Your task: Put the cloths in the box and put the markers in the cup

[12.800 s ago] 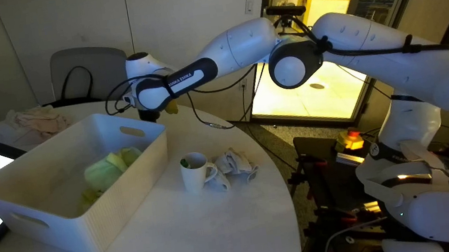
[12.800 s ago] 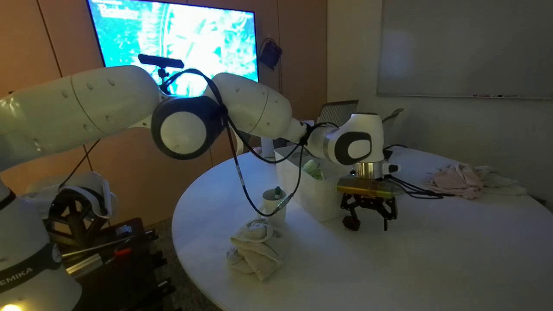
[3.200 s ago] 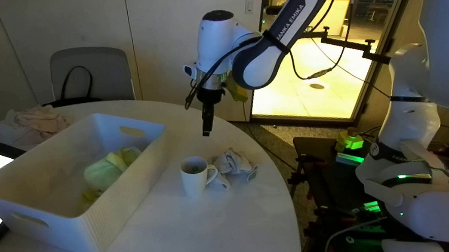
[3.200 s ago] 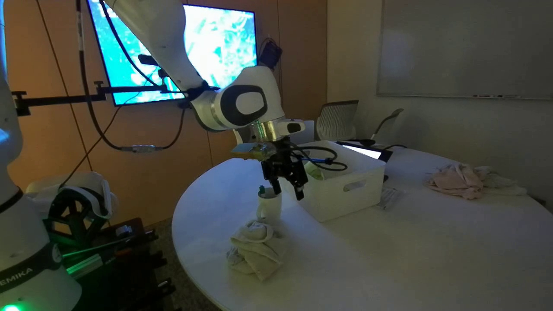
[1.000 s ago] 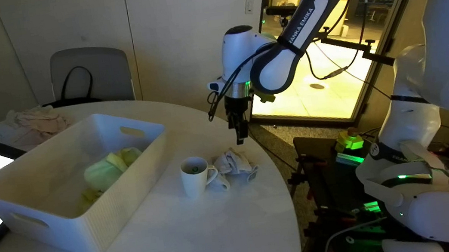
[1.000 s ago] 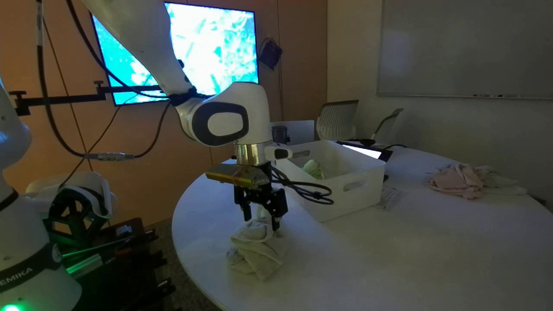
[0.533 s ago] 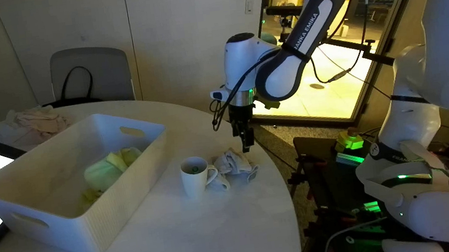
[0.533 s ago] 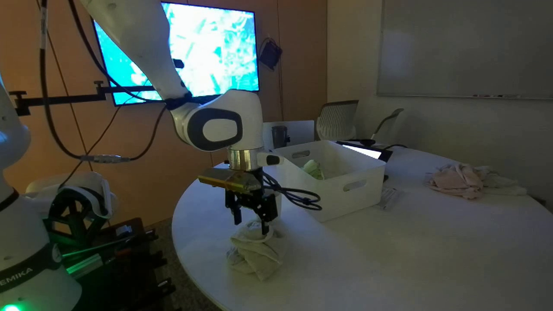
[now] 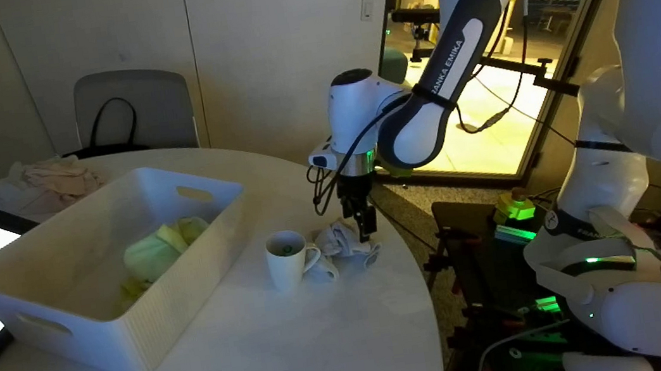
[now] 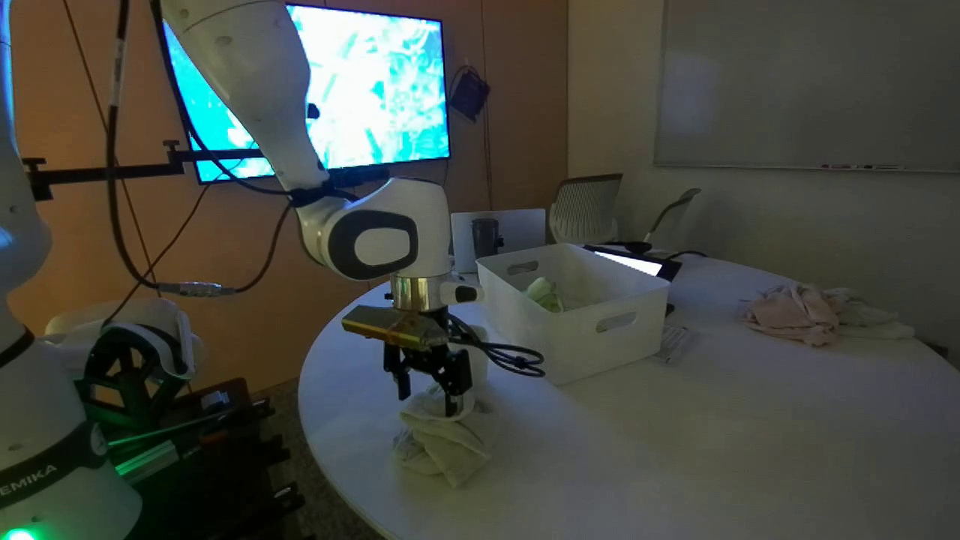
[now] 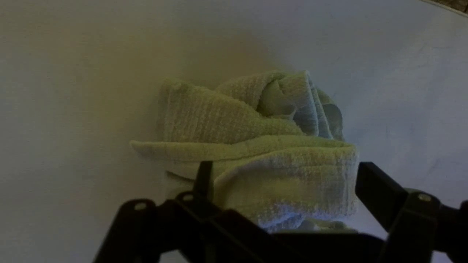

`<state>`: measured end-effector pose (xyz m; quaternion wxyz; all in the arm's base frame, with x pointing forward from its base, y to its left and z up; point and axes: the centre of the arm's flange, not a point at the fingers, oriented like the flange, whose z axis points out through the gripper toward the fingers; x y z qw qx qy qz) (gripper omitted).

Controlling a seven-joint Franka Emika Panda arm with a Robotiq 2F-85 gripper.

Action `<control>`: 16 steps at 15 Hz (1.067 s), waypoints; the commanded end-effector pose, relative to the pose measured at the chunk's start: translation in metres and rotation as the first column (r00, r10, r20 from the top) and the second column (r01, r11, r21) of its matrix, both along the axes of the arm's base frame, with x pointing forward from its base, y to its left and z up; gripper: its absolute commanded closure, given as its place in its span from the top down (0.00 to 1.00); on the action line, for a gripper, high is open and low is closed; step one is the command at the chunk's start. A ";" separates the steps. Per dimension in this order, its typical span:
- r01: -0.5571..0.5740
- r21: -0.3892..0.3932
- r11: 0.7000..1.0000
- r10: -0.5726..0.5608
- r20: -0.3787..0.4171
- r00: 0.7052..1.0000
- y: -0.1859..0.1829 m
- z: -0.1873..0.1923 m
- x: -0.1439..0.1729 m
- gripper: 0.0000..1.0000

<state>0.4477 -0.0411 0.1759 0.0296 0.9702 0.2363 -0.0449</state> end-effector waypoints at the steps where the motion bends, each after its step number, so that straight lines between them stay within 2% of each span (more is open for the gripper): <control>1: -0.031 0.006 0.999 0.031 0.019 0.999 0.010 -0.018 0.010 1.00; 8: -0.037 0.011 0.999 0.037 0.022 0.999 0.011 -0.033 0.018 1.00; 9: -0.038 0.016 0.999 0.037 0.025 0.999 0.010 -0.033 0.019 0.88; 10: -0.035 0.017 0.999 0.035 0.028 0.999 0.010 -0.033 0.020 0.72; 16: -0.036 0.000 0.999 0.036 0.051 0.998 0.011 -0.017 0.028 0.27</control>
